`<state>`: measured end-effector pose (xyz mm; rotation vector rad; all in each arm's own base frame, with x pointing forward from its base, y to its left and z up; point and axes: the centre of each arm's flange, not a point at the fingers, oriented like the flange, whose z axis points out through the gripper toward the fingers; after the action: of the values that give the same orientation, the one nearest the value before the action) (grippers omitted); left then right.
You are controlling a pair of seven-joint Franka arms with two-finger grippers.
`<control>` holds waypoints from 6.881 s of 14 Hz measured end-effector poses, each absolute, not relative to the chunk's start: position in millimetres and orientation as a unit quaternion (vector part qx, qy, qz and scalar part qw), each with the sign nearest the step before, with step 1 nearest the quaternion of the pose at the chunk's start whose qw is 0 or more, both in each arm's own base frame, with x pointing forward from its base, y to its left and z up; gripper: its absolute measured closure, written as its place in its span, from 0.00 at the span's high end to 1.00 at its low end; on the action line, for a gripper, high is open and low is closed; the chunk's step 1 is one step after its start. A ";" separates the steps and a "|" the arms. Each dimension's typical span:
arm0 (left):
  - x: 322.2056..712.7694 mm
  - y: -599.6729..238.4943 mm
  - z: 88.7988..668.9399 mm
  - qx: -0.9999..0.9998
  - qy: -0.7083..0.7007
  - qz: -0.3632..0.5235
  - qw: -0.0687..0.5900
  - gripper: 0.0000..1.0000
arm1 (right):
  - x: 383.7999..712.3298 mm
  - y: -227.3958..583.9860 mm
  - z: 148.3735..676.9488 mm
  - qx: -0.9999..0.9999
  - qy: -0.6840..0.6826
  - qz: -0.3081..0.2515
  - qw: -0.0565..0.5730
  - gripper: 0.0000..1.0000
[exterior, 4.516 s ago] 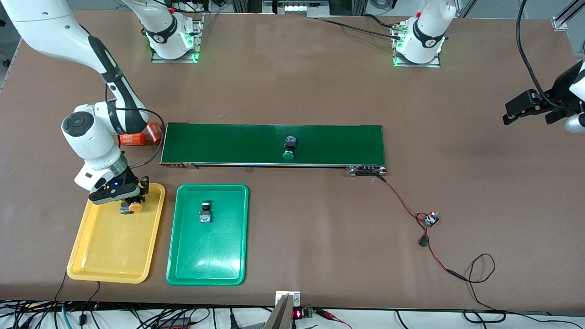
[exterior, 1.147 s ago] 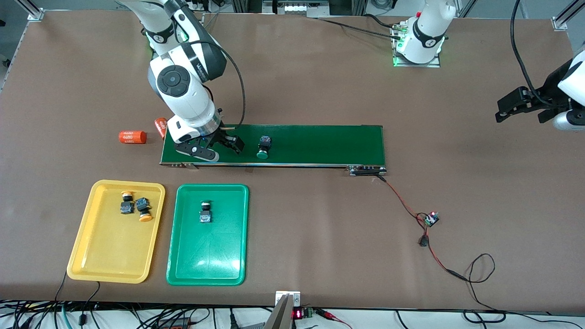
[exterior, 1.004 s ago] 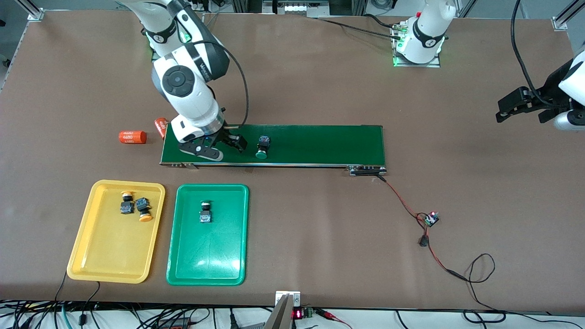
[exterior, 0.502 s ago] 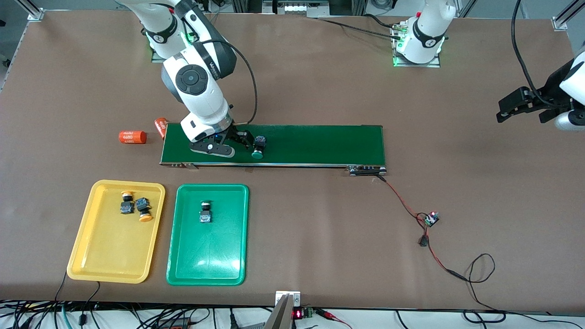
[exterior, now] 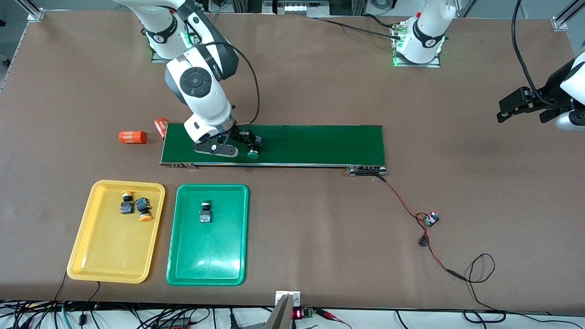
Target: Sort buttons by color to trays
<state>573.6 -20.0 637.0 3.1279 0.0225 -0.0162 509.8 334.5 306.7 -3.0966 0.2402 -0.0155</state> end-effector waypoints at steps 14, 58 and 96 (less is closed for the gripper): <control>573.7 -17.9 637.0 1.000 0.009 -0.005 0.007 1.00 | 507.4 341.7 278.6 -0.997 0.075 0.009 0.015 1.00; 574.0 -17.1 636.7 1.000 0.010 -0.005 0.007 1.00 | 634.9 224.5 313.2 -0.988 -0.073 -0.137 -0.019 0.33; 577.3 -19.1 618.1 1.000 0.008 -0.013 0.006 1.00 | 637.1 124.3 441.4 -0.996 0.001 -0.069 -0.061 0.93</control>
<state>577.3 -19.1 618.1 3.1282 0.0258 -0.0420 637.1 124.3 441.4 -3.2557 0.0017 -0.2262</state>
